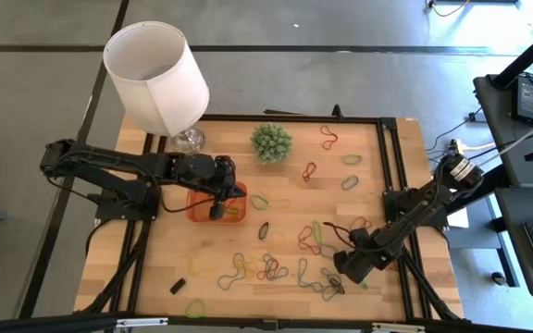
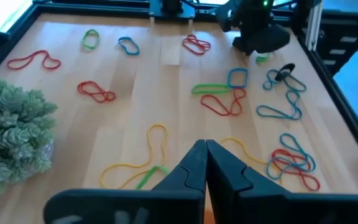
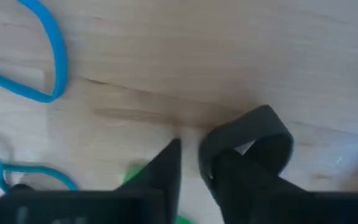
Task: Pick and place rubber bands into bin
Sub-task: Put the black rubber band into the orange bin
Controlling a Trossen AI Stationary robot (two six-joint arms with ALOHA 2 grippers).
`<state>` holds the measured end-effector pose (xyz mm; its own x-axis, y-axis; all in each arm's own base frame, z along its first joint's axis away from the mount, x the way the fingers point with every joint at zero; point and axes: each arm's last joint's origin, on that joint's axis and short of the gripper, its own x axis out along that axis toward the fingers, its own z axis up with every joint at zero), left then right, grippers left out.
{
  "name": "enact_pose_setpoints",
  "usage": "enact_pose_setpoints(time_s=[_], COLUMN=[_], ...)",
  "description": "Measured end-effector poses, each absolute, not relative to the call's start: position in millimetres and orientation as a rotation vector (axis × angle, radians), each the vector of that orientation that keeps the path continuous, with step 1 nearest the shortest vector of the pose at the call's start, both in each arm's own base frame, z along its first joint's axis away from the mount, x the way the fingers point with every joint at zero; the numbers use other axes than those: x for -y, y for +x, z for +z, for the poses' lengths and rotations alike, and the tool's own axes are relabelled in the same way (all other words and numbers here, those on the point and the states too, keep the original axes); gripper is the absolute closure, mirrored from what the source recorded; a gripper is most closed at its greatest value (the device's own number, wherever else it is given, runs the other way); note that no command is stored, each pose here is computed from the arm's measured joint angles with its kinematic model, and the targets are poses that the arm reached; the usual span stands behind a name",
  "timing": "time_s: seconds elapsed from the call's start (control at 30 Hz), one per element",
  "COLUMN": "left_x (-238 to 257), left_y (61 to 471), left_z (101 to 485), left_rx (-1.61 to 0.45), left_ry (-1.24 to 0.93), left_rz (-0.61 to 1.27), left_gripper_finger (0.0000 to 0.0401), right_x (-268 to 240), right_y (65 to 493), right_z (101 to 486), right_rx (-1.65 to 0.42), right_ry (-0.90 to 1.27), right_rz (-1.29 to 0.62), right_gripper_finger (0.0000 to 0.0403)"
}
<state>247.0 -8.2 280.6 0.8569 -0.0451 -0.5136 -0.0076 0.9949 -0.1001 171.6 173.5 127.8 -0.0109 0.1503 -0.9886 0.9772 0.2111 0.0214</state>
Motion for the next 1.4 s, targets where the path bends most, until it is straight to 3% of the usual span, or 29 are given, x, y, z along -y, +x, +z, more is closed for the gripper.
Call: enact_pose_setpoints(time_s=[0.13,0.57,1.07,1.2,1.4], left_x=[8,14,21,16,7], left_y=[244,191,134,123,109], left_z=[283,278,238,238,235], left_rx=[-0.536,-0.462,-0.302,-0.242,-0.163], left_ry=[-0.126,-0.134,-0.014,0.024,0.004], left_rz=[-0.013,0.026,0.053,0.049,0.009], left_gripper_finger=[0.0399,0.0400,0.0399,0.0400,0.0400], right_x=[-173,-159,-79,-55,-31], right_y=[171,205,330,371,444], right_z=[134,195,291,309,298], right_rx=[-1.430,-1.046,-0.564,-0.554,-0.662], right_ry=[1.094,0.791,0.436,0.373,0.304], right_rz=[-0.952,-0.810,-0.450,-0.409,-0.309], right_gripper_finger=[0.0389,0.0400,0.0402,0.0402,0.0403])
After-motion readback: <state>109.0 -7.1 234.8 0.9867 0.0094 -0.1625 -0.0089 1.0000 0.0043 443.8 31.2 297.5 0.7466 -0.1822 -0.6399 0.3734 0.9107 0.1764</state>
